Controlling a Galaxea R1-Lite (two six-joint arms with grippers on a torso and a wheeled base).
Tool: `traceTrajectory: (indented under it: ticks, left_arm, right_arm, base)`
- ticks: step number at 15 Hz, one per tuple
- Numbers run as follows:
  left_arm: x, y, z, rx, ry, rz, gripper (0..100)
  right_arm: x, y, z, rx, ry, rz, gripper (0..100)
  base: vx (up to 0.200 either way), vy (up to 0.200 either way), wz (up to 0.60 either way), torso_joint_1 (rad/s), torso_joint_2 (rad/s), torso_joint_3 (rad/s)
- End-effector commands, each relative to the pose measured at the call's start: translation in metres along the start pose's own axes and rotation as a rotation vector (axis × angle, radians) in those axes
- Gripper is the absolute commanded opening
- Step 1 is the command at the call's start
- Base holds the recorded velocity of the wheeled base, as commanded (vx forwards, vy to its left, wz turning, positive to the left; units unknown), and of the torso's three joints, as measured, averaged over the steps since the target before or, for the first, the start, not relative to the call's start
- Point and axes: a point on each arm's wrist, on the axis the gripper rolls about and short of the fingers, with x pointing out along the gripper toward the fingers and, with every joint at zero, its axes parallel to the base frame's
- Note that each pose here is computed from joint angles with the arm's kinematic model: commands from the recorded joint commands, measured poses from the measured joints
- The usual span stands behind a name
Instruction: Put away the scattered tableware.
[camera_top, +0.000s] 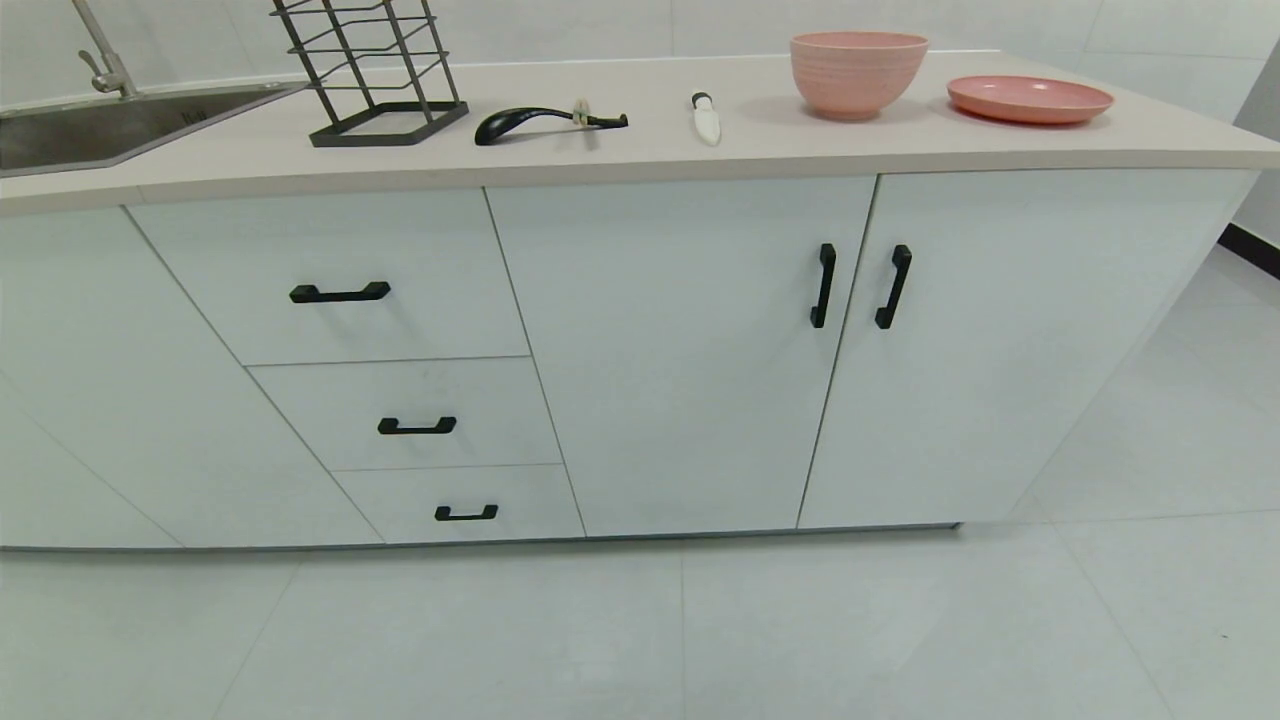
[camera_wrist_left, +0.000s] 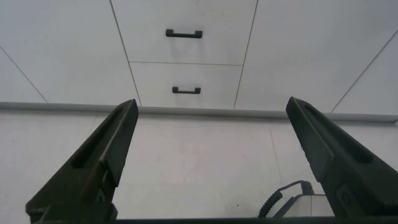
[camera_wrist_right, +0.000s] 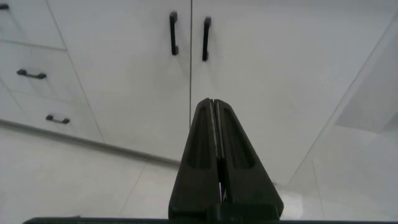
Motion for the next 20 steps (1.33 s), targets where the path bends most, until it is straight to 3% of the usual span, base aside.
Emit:
traceTrajectory:
  ticks: [1, 5, 6, 8, 12, 16, 18, 20]
  left_arm:
    - [0.0, 0.0, 0.0, 0.0, -0.001, 0.001, 100]
    - [0.0, 0.0, 0.0, 0.0, 0.0, 0.001, 100]
    - [0.0, 0.0, 0.0, 0.0, -0.001, 0.001, 100]
    - [0.0, 0.0, 0.0, 0.0, -0.001, -0.001, 100]
    - [0.0, 0.0, 0.0, 0.001, -0.001, -0.001, 100]
    - [0.0, 0.0, 0.0, 0.004, -0.001, -0.003, 100]
    - [0.0, 0.0, 0.0, 0.014, 0.0, -0.007, 100]
    - [0.0, -0.001, 0.0, 0.027, 0.0, -0.048, 100]
  right_arm:
    - [0.028, -0.004, -0.043, 0.049, 0.188, 0.012, 0]
    - [0.058, -0.013, -0.041, 0.054, 0.225, 0.022, 0]
    - [0.07, -0.018, -0.04, 0.054, 0.223, 0.024, 100]
    - [0.073, -0.019, -0.04, 0.055, 0.219, 0.033, 100]
    - [0.109, -0.026, -0.041, 0.002, 0.19, 0.167, 100]
    - [0.138, -0.032, -0.061, -0.014, 0.22, 0.22, 100]
    - [0.154, -0.032, -0.073, -0.052, 0.207, 0.318, 100]
    - [0.171, -0.032, -0.077, -0.055, 0.199, 0.335, 100]
  base:
    - [0.0, 0.0, 0.0, 0.0, 0.0, 0.0]
    - [0.0, 0.0, 0.0, 0.0, 0.0, 0.0]
    - [0.0, 0.0, 0.0, 0.0, 0.0, 0.0]
    - [0.0, 0.0, 0.0, 0.0, 0.0, 0.0]
    - [0.0, 0.0, 0.0, 0.0, 0.0, 0.0]
    - [0.0, 0.0, 0.0, 0.0, 0.0, 0.0]
    - [0.0, 0.0, 0.0, 0.0, 0.0, 0.0]
    - [0.0, 0.0, 0.0, 0.0, 0.0, 0.0]
